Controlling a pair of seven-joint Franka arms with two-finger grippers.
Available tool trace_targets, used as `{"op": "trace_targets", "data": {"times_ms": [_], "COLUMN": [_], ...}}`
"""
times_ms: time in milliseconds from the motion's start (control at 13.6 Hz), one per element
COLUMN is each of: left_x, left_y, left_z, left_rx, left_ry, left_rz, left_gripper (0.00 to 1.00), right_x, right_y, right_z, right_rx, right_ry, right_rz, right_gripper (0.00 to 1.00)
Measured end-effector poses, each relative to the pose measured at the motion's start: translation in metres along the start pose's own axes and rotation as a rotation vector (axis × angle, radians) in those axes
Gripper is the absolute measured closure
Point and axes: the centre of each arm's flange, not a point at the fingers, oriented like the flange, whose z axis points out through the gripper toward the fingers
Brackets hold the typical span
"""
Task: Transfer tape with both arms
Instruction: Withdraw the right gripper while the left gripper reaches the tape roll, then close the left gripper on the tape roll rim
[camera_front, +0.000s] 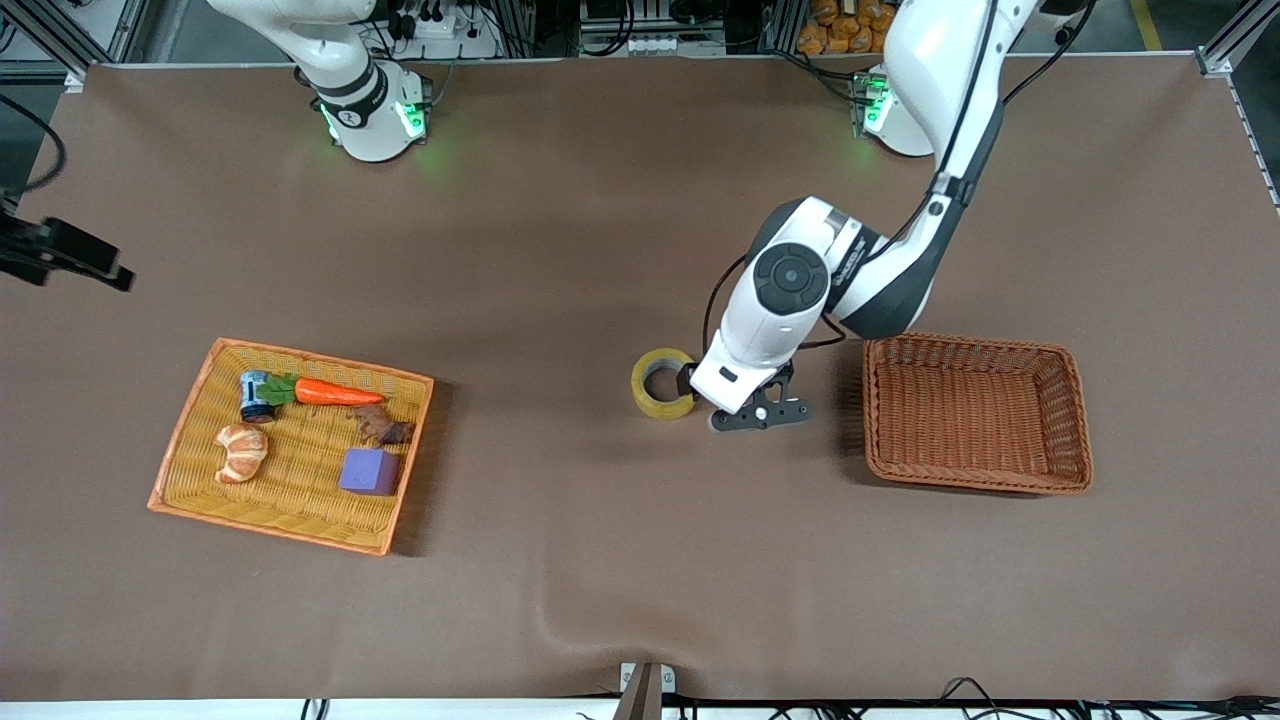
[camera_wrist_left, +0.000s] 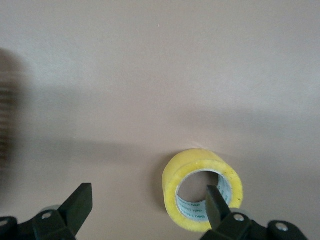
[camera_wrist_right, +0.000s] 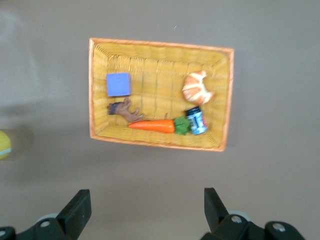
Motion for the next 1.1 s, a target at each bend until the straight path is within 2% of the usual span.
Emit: {"op": "trace_targets", "data": {"times_ms": [220, 806, 880, 1099], "left_x": [-0.011, -0.044, -0.046, -0.048], "left_y": [0.01, 0.026, 0.025, 0.023], "left_z": [0.031, 0.105, 0.109, 0.116], "left_rx": [-0.001, -0.033, -0.03, -0.022], "left_ry": [-0.009, -0.028, -0.032, -0.042], "left_rz": [0.02, 0.06, 0.061, 0.061], "left_gripper": [0.0, 0.01, 0.04, 0.35], "right_x": [-0.02, -0.013, -0.013, -0.013], "right_y": [0.008, 0.02, 0.021, 0.022], "right_z": [-0.022, -0.007, -0.007, -0.007], "right_rx": [-0.046, -0.046, -0.046, -0.046], "right_ry": [-0.009, -0.043, -0.042, -0.042], "right_rz": [-0.003, 0.01, 0.013, 0.013], "right_gripper": [0.0, 0.0, 0.0, 0.0]}}
